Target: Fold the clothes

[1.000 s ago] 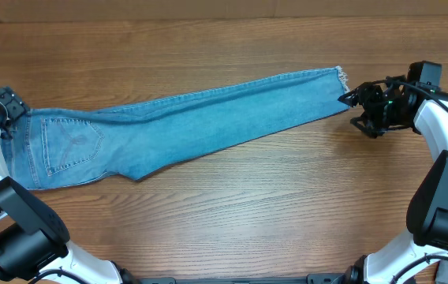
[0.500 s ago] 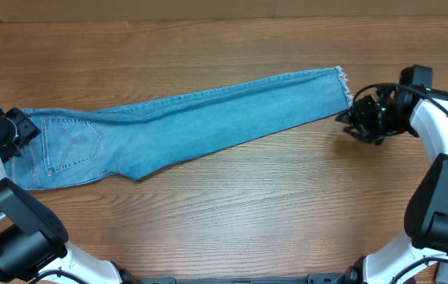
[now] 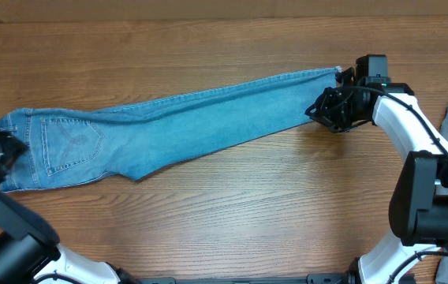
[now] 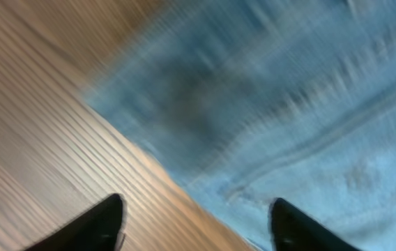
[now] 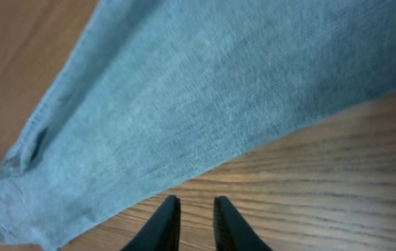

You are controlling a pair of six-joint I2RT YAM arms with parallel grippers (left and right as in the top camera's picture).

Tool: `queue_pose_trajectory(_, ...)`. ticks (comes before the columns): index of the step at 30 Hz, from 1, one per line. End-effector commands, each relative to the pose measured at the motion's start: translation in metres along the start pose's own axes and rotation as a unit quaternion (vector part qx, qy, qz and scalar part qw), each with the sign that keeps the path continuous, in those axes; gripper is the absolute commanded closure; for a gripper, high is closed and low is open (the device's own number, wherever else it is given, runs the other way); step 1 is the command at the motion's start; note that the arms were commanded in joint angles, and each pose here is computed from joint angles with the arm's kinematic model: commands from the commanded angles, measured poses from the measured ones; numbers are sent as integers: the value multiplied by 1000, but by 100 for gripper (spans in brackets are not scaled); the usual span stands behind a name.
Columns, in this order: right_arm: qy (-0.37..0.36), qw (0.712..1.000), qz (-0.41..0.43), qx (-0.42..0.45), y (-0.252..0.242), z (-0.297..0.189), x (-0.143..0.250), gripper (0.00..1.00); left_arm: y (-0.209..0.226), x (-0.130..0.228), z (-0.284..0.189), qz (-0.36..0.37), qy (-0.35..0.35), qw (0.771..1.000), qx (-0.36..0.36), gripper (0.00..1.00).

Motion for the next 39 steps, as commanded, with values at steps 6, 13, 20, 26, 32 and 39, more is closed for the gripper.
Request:
queue_pose_trajectory(6,8,1000,-12,7,1,9,-2,90,-11,-39,-7,131,-52,968,208,27)
queue_pose_trajectory(13,34,999,-42,1,12,19,9,94,-25,-43,38,201,-23,937,284,29)
queue_pose_trajectory(20,54,998,-43,2,18,22,17,94,-23,-46,83,192,5,936,294,41)
queue_pose_trajectory(26,44,998,-38,18,16,23,14,96,-18,-46,83,165,17,943,289,96)
queue_pose_trajectory(32,31,997,-22,67,3,28,9,96,6,-61,60,105,15,953,285,96)
queue_pose_trajectory(39,26,995,-7,99,-16,52,4,96,40,-71,32,54,34,960,274,96)
Point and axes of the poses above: each gripper's point midway between its finger pads, its own z axis out along the fingers, its own y axis along the line the jaws close on, x = y × z, the point moved 7 cm from there along -z, back along the fingers, and after that the axes turned 11 degrees about -z, right-handed, at the moved point
